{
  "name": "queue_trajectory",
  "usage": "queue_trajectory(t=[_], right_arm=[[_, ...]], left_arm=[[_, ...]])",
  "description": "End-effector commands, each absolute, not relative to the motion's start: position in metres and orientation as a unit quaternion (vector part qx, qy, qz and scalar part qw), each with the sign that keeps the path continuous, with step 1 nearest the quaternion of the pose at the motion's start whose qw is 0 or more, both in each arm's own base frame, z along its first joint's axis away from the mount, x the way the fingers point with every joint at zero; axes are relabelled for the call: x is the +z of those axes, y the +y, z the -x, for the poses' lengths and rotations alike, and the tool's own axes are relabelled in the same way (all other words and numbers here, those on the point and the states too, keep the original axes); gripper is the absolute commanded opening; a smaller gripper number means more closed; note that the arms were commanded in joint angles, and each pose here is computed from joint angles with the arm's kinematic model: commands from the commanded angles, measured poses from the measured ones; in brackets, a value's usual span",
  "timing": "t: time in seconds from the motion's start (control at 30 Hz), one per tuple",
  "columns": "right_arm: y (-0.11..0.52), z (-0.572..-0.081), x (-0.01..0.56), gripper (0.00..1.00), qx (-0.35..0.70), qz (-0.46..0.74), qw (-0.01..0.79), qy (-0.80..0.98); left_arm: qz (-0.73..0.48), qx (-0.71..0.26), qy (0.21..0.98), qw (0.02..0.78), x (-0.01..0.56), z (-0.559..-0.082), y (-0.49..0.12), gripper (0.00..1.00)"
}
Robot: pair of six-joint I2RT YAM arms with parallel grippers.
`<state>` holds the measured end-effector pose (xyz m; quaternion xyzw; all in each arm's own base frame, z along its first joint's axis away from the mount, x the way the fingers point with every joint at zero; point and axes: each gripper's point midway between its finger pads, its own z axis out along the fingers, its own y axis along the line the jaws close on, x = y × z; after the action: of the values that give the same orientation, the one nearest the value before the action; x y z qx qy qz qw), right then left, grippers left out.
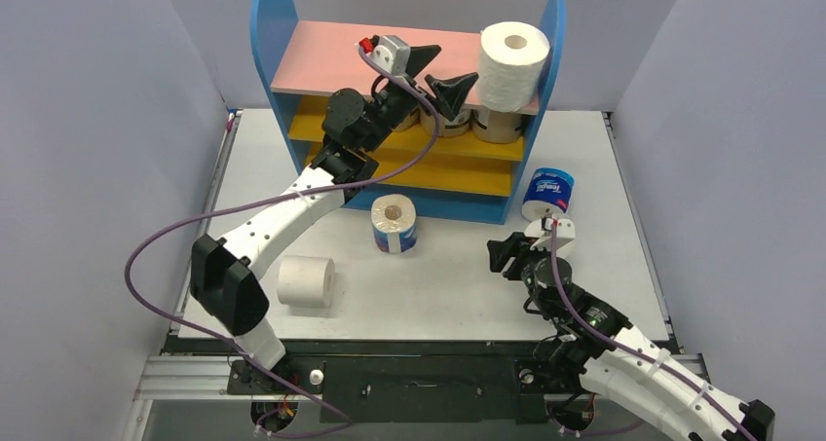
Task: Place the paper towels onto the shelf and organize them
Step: Adjust the paper towel on the shelf.
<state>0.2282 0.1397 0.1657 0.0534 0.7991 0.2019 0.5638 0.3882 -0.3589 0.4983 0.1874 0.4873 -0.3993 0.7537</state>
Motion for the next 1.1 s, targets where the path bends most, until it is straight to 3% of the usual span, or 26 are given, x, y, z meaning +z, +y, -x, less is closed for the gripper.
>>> queue_trajectory(t=[0.0, 0.47, 1.07], right_arm=[[0.139, -0.224, 0.177, 0.53, 0.215, -0.049, 0.575, 0.788], [0.127, -0.224, 0.176, 0.53, 0.187, -0.048, 0.586, 0.787], [0.120, -0.225, 0.176, 0.53, 0.171, -0.051, 0.590, 0.787]], left_arm=[[-0.199, -0.462, 0.423, 0.754, 0.531, -0.377, -0.372, 0.99], [-0.226, -0.470, 0.439, 0.731, 0.512, -0.395, -0.406, 0.99], [-0.195, -0.398, 0.462, 0.768, 0.508, -0.434, -0.408, 0.98]])
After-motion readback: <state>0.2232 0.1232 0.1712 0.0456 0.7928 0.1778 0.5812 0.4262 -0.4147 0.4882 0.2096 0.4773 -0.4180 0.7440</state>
